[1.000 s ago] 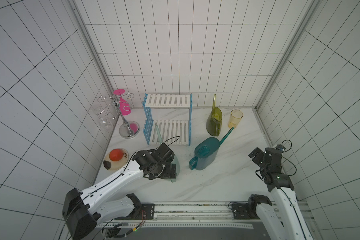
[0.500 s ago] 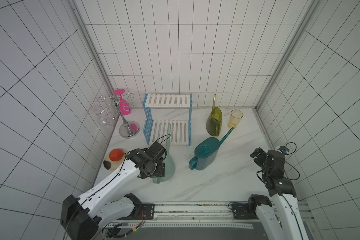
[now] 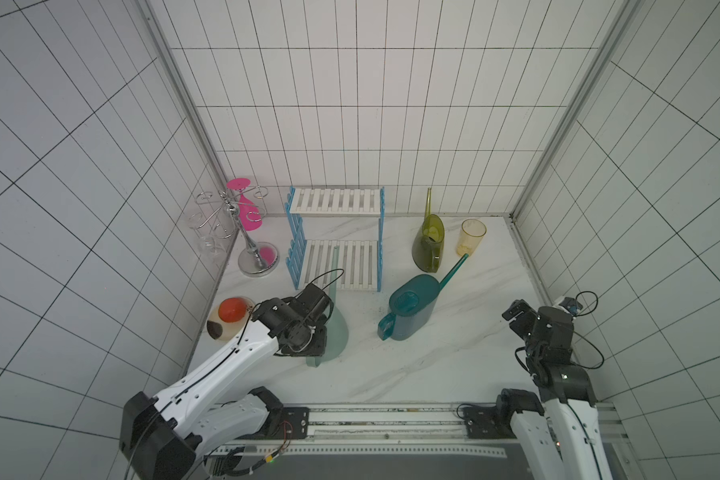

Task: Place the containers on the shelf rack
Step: 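Pick up a container from the center of the board, then place the container on the shelf.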

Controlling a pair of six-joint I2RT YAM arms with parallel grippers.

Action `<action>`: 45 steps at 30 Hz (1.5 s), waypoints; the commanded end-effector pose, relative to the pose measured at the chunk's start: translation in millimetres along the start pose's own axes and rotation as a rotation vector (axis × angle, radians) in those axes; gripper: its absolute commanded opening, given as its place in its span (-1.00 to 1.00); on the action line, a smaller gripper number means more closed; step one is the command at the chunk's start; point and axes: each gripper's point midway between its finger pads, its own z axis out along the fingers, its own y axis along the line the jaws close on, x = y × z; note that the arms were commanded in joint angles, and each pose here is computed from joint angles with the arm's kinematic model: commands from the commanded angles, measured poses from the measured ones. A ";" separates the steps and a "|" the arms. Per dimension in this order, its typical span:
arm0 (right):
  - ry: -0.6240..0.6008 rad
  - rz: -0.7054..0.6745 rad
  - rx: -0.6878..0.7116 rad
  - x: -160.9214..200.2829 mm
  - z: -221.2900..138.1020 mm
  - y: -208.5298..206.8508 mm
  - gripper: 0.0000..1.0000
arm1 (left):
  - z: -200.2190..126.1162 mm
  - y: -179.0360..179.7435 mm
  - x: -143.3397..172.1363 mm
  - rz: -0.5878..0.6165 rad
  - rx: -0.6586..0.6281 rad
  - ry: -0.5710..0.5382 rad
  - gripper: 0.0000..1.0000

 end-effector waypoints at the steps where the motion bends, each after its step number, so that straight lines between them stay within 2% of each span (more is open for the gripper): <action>1: -0.018 0.005 -0.022 -9.3 -9.7 4.8 0.98 | 0.6 -3.7 0.2 0.026 0.027 -0.005 -0.46; 4: 0.001 -0.040 -0.097 -11.0 -17.3 18.6 0.98 | 0.6 -5.4 1.0 0.033 0.037 0.002 -0.61; 11: 0.024 -0.115 -0.242 -16.4 -39.8 43.8 0.98 | -11.6 -14.4 -2.2 0.080 0.085 -0.010 -0.77; 18: -0.018 -0.098 -0.260 -27.4 -54.1 44.8 0.98 | -38.9 -23.3 -19.1 0.131 0.129 -0.053 -0.78; 24: -0.045 -0.042 -0.293 -33.6 -63.0 48.0 0.98 | -48.5 -14.3 -29.2 0.142 0.074 -0.098 -1.00; 38: -0.099 -0.019 -0.340 -50.6 -91.7 51.4 0.98 | -83.8 -21.4 -76.9 0.167 0.075 -0.294 -1.00; 45: -0.003 -0.032 -0.535 -52.6 -101.2 95.7 0.98 | -74.4 -23.0 -103.6 0.168 0.100 -0.336 -1.00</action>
